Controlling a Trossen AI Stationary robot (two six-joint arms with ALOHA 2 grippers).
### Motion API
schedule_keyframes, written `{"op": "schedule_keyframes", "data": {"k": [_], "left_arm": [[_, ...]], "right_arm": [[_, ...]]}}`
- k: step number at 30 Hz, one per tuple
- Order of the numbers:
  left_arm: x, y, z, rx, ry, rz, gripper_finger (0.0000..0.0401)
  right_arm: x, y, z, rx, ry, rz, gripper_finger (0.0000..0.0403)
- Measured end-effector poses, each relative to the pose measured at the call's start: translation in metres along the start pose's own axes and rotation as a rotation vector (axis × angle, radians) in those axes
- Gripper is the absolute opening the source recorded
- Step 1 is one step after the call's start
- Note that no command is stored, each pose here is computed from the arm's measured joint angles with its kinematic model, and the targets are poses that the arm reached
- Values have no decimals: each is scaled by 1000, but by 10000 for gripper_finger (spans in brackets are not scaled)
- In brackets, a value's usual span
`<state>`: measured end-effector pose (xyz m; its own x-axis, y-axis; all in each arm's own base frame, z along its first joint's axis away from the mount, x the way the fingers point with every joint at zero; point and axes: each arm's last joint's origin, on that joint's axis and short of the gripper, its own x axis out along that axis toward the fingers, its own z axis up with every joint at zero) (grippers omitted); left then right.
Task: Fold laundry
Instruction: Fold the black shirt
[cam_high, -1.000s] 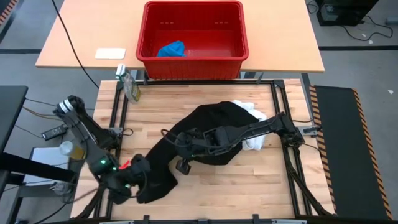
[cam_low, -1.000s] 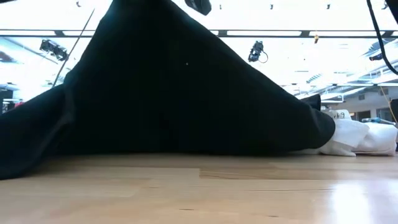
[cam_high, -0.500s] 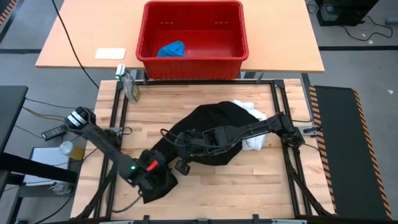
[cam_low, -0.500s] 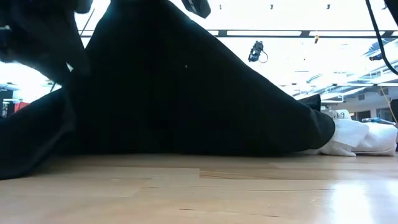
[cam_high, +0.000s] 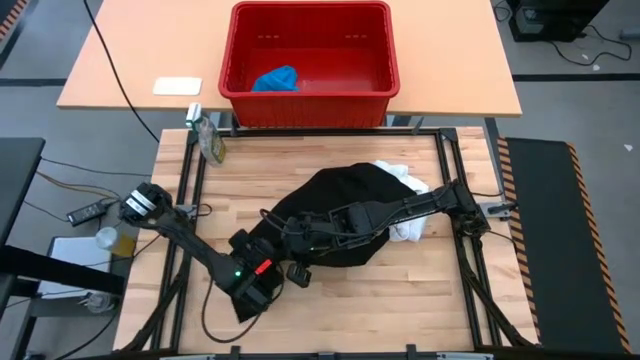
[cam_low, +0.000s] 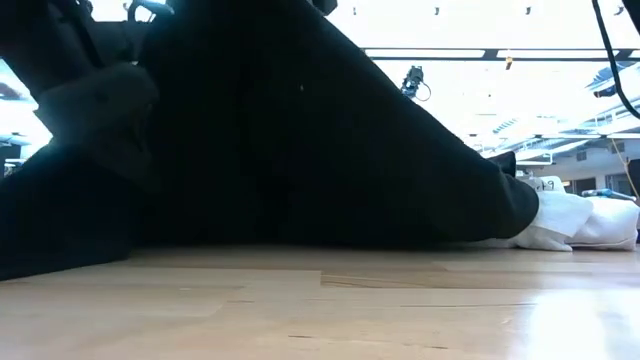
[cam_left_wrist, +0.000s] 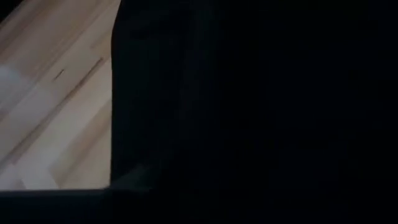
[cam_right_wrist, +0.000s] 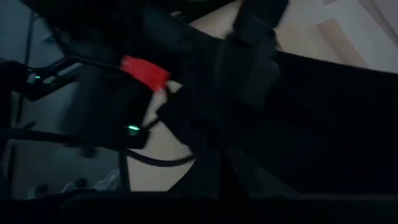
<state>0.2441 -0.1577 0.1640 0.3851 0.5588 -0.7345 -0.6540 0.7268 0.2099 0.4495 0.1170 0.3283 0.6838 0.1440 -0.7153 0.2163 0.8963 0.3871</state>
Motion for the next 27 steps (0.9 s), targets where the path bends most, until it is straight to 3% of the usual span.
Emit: {"op": "schedule_keyframes", "data": {"k": [3, 5, 8, 11, 17, 27], "left_arm": [[-1, 1, 1, 30, 0, -2, 50], [-9, 5, 3, 35, -10, -13, 17], [-40, 16, 15, 85, -33, -13, 6], [-90, 31, 33, 172, -140, -39, 4], [-189, 65, 89, 296, -333, -282, 2], [-264, 109, 158, 351, -469, -507, 1]], "right_arm": [[-5, 3, 0, -5, -6, 12, 5], [-9, 4, 0, -7, -4, 32, 5], [-22, 10, 3, -56, -13, 98, 6], [-41, 17, 6, -166, -47, 174, 6], [-85, 21, 18, -215, -167, 225, 6], [-183, 27, 26, -248, -403, 349, 7]]}}
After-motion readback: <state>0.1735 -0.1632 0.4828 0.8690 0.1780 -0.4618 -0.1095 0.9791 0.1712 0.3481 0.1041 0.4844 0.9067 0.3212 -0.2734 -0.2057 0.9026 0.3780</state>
